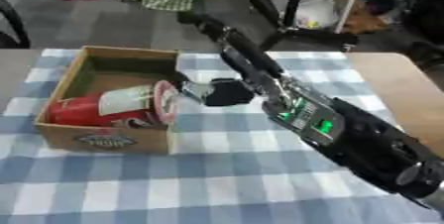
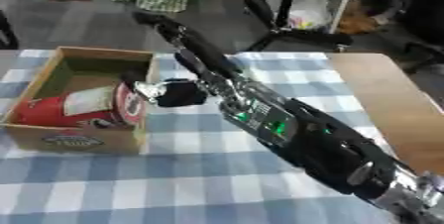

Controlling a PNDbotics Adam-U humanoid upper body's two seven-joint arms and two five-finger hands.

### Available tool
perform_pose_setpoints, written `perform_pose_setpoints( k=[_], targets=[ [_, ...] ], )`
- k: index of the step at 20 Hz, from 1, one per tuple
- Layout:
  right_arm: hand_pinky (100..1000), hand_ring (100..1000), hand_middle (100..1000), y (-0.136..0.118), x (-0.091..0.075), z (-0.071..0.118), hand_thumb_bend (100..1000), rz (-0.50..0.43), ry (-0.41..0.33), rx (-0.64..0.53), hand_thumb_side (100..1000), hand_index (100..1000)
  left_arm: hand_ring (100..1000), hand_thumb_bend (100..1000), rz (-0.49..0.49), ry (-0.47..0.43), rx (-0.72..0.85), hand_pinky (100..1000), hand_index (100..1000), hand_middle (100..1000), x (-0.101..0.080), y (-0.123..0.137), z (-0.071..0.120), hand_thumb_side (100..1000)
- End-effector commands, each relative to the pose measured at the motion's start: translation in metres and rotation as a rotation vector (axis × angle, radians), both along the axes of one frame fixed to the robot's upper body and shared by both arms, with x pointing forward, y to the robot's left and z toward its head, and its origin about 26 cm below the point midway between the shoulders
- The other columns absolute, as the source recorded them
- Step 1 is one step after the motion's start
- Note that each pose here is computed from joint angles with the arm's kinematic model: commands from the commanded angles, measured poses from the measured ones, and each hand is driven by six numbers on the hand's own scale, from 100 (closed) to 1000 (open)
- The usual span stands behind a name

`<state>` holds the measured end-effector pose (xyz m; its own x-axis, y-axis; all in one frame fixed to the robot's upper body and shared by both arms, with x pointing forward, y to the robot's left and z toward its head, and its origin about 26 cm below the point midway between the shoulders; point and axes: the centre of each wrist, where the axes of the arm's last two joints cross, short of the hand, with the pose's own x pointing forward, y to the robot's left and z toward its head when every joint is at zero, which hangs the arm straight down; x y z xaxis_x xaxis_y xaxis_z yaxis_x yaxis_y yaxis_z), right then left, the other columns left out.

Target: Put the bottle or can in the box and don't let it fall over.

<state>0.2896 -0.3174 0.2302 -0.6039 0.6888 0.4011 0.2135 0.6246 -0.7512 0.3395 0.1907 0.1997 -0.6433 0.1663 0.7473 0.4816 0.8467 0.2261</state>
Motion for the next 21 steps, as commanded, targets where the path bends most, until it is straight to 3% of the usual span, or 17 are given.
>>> perform_pose_setpoints(
  k=[1, 9, 15, 21],
  targets=[
    [797, 933, 818, 0.003, -0.004, 0.001, 100, 0.113, 0.019, 0.072, 513, 951, 704, 216, 0.072, 0.014, 0.006, 835, 890, 703, 0.001, 0.016, -0.005, 926],
    [761, 896, 742, 0.020, -0.013, -0.060, 100, 0.304, 0.115, 0.232, 489, 884, 703, 219, 0.242, 0.132, 0.044, 837, 890, 702, -0.002, 0.051, -0.043, 933],
    [754, 892, 727, 0.038, -0.027, -0.102, 100, 0.302, 0.157, 0.317, 498, 828, 706, 220, 0.317, 0.218, 0.061, 839, 891, 705, -0.008, 0.065, -0.071, 938],
    [749, 885, 712, 0.049, -0.031, -0.114, 100, 0.287, 0.172, 0.349, 515, 833, 712, 222, 0.342, 0.254, 0.065, 841, 891, 711, -0.011, 0.067, -0.084, 940]
  ],
)
